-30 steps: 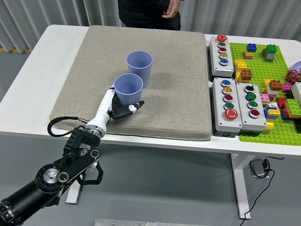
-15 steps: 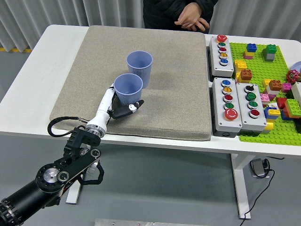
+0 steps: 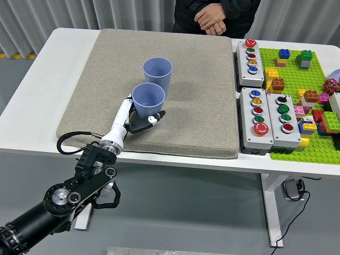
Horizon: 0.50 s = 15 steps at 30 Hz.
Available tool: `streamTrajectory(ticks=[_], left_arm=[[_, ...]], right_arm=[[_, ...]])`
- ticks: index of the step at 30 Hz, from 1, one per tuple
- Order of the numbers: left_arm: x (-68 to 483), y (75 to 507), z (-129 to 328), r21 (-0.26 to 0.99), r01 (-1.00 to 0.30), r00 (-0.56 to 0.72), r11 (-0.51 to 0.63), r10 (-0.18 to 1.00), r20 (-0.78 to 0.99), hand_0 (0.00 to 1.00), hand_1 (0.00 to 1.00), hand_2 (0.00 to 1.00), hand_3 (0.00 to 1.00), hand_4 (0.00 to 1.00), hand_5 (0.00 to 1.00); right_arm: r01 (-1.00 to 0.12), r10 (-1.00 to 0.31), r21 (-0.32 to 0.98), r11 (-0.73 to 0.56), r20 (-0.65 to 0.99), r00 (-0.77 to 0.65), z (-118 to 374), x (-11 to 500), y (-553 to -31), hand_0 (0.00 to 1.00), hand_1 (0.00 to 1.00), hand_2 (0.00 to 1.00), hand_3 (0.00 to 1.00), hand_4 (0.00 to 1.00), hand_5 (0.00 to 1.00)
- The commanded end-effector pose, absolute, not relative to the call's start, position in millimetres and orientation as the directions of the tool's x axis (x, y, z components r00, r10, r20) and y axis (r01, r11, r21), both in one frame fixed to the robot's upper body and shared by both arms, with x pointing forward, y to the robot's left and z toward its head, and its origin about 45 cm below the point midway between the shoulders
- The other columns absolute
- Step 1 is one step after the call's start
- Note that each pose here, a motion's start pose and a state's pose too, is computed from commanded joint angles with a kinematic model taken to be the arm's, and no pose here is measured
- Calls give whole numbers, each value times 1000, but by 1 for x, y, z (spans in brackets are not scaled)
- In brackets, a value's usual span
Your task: Pick cup pour cup place
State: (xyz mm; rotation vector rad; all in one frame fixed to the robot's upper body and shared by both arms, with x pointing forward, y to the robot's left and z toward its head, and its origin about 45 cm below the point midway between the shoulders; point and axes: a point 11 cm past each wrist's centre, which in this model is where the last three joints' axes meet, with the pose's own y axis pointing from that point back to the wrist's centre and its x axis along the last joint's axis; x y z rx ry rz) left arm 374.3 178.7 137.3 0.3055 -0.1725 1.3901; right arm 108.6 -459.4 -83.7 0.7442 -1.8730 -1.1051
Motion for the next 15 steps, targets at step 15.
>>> streamTrajectory(ticks=[15], left_arm=[[371,180,137,80,-990,132,115,957,258,629,531,529,516,879,268]], right_arm=[[-78,-800,895,439,350,-487,-84,108,-459,694,628,593,587,2,293]])
